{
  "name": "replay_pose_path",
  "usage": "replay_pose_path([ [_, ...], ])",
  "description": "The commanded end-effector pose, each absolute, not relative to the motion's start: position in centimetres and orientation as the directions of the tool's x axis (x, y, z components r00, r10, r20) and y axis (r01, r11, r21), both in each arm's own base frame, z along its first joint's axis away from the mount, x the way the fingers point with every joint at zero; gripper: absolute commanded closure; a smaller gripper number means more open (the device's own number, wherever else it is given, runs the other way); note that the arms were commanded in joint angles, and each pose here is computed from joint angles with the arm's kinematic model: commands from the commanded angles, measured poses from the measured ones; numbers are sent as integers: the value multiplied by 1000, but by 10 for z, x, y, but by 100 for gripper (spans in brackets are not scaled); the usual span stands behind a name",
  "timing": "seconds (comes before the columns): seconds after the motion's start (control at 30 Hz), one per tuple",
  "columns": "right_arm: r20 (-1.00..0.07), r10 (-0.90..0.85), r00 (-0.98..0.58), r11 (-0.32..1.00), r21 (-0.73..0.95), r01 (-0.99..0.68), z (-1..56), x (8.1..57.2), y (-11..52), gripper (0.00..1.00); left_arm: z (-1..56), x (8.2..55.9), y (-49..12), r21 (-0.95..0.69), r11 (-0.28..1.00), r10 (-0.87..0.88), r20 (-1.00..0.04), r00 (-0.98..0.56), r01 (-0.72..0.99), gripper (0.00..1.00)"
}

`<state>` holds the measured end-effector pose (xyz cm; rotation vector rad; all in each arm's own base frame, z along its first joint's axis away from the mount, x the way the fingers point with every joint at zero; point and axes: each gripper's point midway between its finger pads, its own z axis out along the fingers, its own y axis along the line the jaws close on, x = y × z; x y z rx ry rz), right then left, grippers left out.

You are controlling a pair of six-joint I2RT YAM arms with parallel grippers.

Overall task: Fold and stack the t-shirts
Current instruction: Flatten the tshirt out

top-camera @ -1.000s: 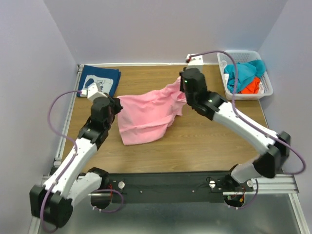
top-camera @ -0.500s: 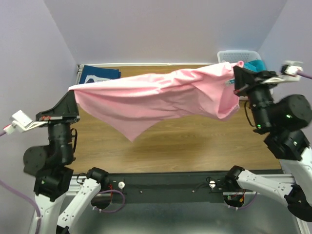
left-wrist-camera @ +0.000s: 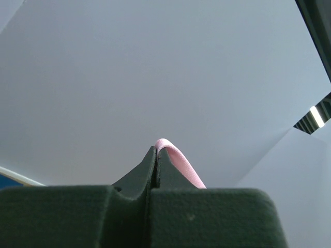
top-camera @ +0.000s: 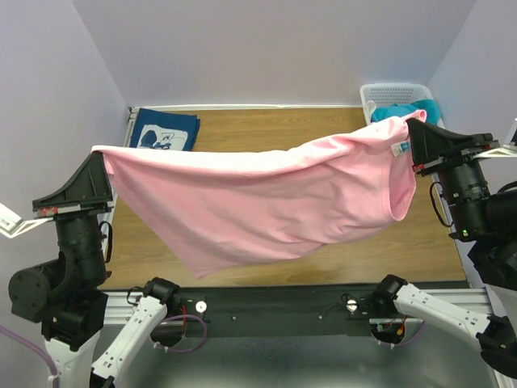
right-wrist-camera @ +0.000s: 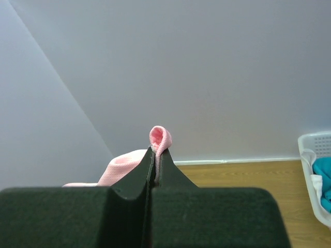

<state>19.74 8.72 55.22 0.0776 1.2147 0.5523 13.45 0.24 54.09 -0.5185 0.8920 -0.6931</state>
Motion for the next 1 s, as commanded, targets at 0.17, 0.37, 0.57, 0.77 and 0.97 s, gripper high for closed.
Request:
replay_pose_path([
  [0.17,-975,215,57,972,219,80,446,289,100,96,457,282,-15,-674,736,-620,-711,332,-70,100],
  [0.37,-957,75,-280,984,26,175,299,408,121,96,302,436,-35,-465,826,-500,-865,-35,-318,100],
  [0.57,-849,114,-516,963,-34,268,166,521,81,64,213,547,-64,-335,878,-440,-846,-301,-342,13],
  [0.77,-850,128,-510,959,-24,282,164,542,78,0,212,542,-70,-325,891,-424,-844,-327,-316,2],
  [0.97,-830,179,-528,975,79,207,175,505,92,0,214,475,-81,-357,886,-448,-825,-344,-297,2],
])
